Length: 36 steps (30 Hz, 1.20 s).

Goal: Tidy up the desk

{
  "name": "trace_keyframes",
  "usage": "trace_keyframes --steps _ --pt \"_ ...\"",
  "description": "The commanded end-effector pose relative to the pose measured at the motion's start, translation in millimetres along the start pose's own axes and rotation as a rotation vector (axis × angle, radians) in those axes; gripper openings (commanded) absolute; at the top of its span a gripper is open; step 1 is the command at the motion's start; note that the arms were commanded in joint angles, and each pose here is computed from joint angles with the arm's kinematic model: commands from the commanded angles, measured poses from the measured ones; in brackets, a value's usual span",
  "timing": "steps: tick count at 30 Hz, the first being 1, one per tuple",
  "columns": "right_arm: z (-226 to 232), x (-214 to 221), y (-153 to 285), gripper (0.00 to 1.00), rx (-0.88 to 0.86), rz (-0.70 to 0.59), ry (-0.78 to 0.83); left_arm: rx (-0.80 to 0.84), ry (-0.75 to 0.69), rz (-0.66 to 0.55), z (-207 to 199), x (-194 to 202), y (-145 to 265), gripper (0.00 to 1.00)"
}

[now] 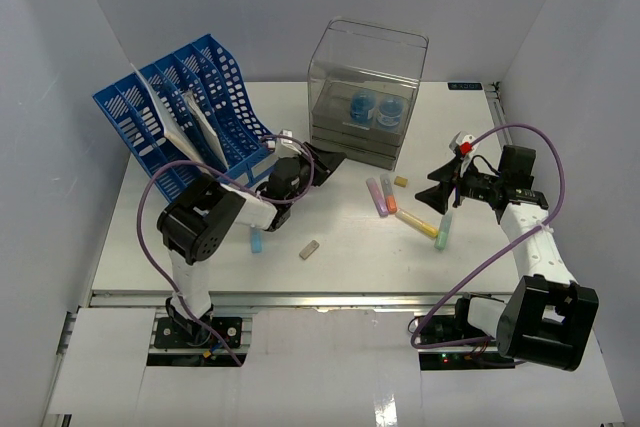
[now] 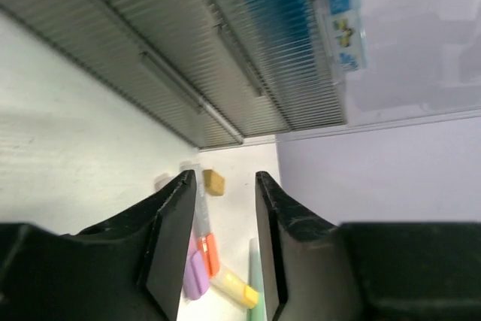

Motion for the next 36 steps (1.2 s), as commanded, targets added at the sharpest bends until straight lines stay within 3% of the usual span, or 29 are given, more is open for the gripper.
trace_keyframes --steps 1,18,36 --pt "-4 -1 0 0.75 0.018 -0.008 0.008 0.121 -0.016 -0.002 -39 -11 -14 0.58" --pt "-5 -1 0 0.76 0.021 -0.008 0.010 0.096 0.033 0.026 -25 -21 -72 0.54" --pt "-5 -1 0 0.76 0.017 -0.010 0.009 0.079 0.060 0.026 -9 -33 -88 0.22"
Point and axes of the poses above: each gripper's point midway between its finger pads, its own y axis back along the fingers, its own z axis along the line the jaws close on, x = y × z, the point moved 5 cm from there along y, back along the fingers, and after that the axes turned 11 degrees about y, right-handed, at the moved point
